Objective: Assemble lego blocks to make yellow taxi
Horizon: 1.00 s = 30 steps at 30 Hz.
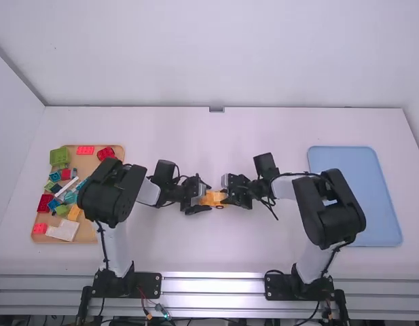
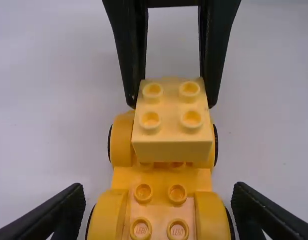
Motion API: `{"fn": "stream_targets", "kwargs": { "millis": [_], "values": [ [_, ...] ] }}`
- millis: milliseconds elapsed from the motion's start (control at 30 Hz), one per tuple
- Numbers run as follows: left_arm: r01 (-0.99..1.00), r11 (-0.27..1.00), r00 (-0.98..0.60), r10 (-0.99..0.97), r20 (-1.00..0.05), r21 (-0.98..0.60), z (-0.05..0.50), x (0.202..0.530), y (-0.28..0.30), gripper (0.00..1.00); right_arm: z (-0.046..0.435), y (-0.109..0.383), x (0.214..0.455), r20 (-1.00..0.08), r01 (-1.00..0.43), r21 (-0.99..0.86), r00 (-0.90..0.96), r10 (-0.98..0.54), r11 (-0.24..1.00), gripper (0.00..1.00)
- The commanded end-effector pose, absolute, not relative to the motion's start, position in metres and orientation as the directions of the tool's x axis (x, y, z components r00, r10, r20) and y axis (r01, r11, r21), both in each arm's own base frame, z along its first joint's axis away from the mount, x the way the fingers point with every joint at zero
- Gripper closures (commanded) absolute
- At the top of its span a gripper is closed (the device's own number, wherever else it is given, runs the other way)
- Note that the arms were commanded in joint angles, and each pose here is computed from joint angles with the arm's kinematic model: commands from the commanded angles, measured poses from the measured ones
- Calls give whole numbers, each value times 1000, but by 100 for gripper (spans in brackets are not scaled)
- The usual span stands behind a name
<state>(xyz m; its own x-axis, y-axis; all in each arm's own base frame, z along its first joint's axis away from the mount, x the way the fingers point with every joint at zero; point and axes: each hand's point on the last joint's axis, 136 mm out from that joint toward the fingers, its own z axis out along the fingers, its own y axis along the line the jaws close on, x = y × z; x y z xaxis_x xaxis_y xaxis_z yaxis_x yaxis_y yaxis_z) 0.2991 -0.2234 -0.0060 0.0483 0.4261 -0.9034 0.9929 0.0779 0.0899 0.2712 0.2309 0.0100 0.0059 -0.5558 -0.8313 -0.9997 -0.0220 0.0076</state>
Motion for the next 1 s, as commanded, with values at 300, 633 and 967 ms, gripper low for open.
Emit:
{"fn": "stream_targets", "kwargs": {
  "millis": [300, 633, 967],
  "values": [
    [997, 46, 34, 420, -907, 59, -15, 299, -233, 44, 12, 232, 276, -831, -998, -34, 57, -553, -50, 91],
    [997, 41, 45, 418, -908, 68, -16, 294, -234, 51, 9, 230, 280, -817, -998, -49, 63, -573, -41, 91],
    [998, 38, 35, 407, -913, 55, -14, 292, -234, 56, 8, 230, 284, -810, -998, -63, 69, -583, -30, 90]
  ]
}}
